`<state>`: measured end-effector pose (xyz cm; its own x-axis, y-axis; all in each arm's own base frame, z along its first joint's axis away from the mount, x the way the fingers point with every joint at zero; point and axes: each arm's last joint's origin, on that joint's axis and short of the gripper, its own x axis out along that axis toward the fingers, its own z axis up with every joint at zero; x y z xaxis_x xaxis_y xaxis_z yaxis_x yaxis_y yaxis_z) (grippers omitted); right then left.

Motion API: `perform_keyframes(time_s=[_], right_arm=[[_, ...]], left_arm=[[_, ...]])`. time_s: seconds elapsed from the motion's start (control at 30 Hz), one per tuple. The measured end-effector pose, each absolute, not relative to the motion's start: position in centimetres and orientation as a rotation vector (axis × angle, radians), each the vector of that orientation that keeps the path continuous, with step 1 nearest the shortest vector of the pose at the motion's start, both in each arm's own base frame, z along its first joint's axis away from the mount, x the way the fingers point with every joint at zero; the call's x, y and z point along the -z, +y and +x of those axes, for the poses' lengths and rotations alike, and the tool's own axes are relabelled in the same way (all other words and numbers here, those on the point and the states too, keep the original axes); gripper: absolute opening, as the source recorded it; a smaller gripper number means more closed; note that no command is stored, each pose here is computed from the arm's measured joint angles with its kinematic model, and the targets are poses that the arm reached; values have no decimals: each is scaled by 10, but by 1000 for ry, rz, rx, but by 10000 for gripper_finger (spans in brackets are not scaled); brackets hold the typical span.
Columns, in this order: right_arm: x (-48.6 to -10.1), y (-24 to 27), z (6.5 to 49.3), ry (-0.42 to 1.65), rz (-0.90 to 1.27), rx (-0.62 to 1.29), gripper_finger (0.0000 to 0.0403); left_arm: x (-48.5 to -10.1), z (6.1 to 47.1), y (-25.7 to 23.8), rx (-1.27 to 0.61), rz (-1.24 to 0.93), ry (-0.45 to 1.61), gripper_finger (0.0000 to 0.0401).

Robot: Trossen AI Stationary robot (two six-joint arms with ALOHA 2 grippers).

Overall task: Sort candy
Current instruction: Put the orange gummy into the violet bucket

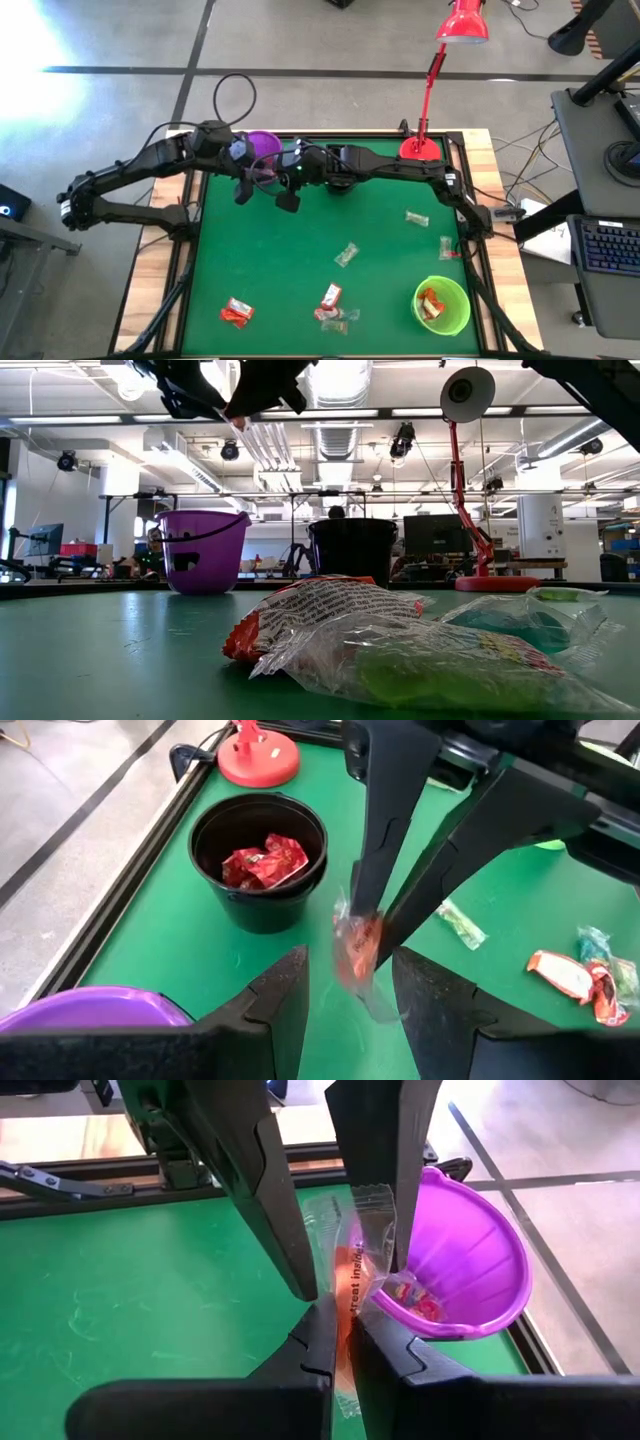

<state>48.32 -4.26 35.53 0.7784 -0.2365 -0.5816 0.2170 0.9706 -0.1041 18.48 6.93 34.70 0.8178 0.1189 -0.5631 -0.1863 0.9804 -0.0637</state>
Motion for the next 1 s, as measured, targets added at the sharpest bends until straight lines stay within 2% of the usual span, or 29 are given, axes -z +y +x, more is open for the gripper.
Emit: perform_keyframes(time_s=[0.3, 0.63, 1.0], right_arm=[[-355, -44, 483, 638, -34, 255, 13], [-355, -44, 483, 640, -36, 256, 13], [-355, -47, 482, 639, -32, 257, 13]], left_arm=[[-344, 190, 73, -196, -71, 607, 115], [-344, 192, 74, -198, -42, 608, 8], [-345, 193, 75, -212, -44, 594, 2]])
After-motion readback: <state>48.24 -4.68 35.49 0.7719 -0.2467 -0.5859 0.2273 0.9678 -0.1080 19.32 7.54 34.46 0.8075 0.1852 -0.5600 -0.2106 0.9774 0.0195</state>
